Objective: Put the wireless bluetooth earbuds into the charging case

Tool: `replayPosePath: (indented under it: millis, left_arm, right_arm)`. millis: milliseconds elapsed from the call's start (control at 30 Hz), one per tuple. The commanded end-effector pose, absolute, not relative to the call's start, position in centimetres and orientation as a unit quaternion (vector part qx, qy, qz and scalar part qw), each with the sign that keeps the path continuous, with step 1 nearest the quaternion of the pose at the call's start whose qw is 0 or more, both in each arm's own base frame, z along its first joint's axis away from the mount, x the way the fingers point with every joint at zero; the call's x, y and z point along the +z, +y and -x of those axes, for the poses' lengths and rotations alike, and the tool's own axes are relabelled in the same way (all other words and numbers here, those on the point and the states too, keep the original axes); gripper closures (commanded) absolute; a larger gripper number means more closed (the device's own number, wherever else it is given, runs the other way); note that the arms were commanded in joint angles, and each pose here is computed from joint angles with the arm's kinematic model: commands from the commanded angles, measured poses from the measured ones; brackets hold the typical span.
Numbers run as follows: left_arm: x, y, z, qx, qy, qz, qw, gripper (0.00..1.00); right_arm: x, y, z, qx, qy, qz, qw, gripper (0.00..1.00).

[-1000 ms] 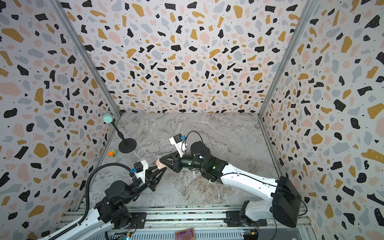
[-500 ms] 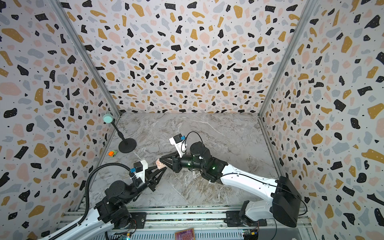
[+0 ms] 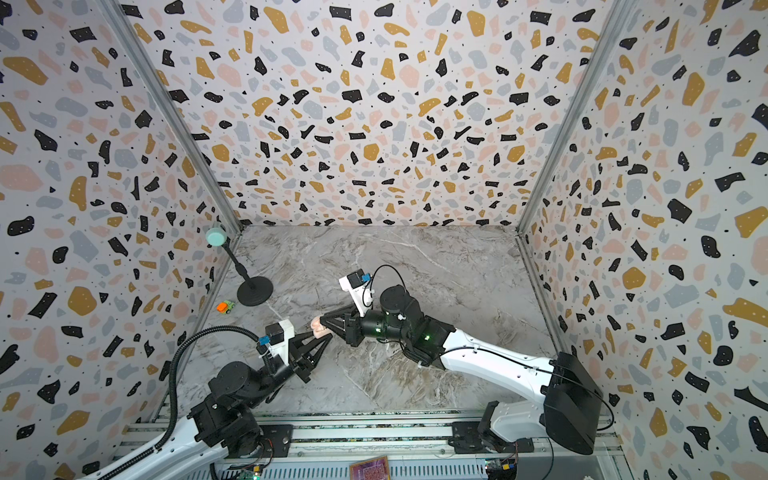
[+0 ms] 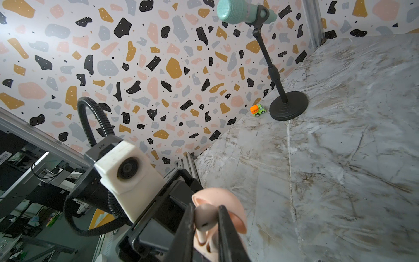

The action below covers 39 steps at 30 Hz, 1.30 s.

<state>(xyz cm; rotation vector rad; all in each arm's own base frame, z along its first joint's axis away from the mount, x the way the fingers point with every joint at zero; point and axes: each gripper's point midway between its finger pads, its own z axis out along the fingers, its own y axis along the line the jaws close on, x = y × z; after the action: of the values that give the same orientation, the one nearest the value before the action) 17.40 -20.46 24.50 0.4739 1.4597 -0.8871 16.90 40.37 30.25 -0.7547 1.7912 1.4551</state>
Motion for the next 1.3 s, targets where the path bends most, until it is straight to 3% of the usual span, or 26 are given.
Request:
replayPosePath:
  millis: [0, 1267]
  left_arm:
    - [27.2, -19.9, -17.3, -0.402, 0.606, -0.188, 0.66, 1.0]
    - [27.3, -19.4, -17.4, -0.395, 0.604, -0.182, 0.668, 1.0]
  right_arm:
    - [30.5, 40.2, -16.3, 0.563, 0.683, 0.3, 0.357, 0.81]
    - [29.6, 40.0, -15.0, 0.537, 0.685, 0.315, 0.379, 0.82]
